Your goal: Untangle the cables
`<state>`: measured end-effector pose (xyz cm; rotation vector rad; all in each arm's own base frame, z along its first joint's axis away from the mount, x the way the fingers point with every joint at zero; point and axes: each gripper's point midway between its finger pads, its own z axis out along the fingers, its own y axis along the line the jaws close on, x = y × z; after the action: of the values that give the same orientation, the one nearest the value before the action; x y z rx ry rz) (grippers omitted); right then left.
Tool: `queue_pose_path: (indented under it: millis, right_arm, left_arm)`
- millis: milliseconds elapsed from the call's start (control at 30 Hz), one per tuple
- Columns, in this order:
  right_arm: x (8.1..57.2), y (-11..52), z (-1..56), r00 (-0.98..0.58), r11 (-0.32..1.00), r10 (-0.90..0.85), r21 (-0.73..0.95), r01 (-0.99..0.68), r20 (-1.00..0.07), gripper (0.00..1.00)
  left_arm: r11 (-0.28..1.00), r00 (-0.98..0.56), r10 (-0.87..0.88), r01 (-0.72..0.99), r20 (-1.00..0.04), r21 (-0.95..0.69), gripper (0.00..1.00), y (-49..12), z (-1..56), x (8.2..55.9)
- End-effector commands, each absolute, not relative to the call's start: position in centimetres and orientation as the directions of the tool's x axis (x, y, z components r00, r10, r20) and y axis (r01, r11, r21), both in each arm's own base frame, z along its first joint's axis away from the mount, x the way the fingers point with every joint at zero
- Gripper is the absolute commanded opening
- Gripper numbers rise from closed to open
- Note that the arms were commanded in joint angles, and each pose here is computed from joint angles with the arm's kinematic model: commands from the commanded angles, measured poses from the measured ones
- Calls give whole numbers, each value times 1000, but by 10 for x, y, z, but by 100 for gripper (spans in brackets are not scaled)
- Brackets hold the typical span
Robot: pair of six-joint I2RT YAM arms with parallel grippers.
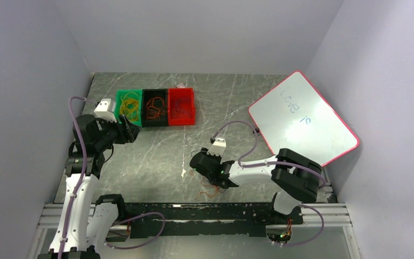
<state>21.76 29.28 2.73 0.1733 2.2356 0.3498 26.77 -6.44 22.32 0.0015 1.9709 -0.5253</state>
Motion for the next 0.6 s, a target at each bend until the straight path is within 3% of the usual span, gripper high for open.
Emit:
queue_pose_path:
  millis: [0,200,267,333,567]
  right_arm:
    - [234,295,33,-556,955,257,297,19,-790,41]
    - [237,296,27,-551,965,230,261,23,-802,27]
    - [238,300,30,-547,966,212,258,-7,-810,18]
    - [239,307,40,-536,962,191,265,-64,-822,10]
    - [223,324,111,-503,886,130,328,-329,-855,0]
  left_arm:
    - [896,-418,-215,276,-882,-349,62,-69,231,269]
    - [895,-425,-216,273,-879,-352,62,-69,229,270]
    - [896,-424,-218,270,-879,-353,62,-68,229,270]
    - [897,-425,-220,265,-878,-353,62,-68,229,271]
    - [894,-426,-221,272,-877,-357,62,-69,229,271]
